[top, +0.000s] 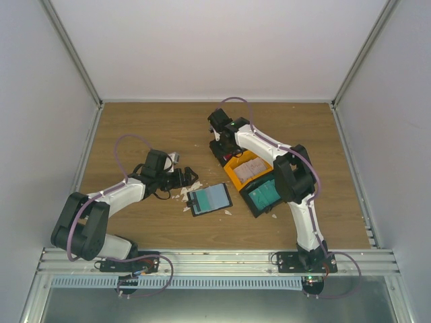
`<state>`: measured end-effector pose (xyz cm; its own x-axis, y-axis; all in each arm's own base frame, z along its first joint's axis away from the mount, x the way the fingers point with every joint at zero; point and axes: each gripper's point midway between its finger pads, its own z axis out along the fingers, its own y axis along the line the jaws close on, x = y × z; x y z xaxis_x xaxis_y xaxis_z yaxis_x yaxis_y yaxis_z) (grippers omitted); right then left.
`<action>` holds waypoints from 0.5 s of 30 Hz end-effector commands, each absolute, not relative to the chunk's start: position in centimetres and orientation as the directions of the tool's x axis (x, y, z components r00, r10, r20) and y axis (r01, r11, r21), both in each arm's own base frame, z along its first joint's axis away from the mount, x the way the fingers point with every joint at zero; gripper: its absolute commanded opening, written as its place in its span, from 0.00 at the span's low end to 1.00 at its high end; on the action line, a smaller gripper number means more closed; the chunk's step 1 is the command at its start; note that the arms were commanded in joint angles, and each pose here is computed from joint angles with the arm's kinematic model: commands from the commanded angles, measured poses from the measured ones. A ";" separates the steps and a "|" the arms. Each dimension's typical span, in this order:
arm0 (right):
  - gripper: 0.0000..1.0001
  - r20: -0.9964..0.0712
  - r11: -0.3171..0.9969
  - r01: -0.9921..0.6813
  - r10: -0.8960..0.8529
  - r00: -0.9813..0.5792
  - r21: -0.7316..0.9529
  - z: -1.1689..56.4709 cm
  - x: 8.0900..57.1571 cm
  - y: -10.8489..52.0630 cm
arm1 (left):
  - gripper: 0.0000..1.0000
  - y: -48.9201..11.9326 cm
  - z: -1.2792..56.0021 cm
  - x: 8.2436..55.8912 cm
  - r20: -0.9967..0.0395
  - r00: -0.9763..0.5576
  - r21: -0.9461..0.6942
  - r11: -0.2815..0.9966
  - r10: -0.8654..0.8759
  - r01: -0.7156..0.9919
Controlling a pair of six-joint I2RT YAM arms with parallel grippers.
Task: Put the credit cards into the card holder
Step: Pick up the credit card from the storage box.
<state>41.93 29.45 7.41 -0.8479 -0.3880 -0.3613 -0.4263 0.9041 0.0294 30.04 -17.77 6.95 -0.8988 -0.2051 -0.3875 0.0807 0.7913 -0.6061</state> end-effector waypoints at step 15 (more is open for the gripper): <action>0.01 -0.414 0.905 -0.422 -0.366 -0.833 0.048 10.9 41.7 29.5 | 0.99 -17.7 7.3 30.6 -0.419 -0.886 -0.606 0.788 -0.200 0.108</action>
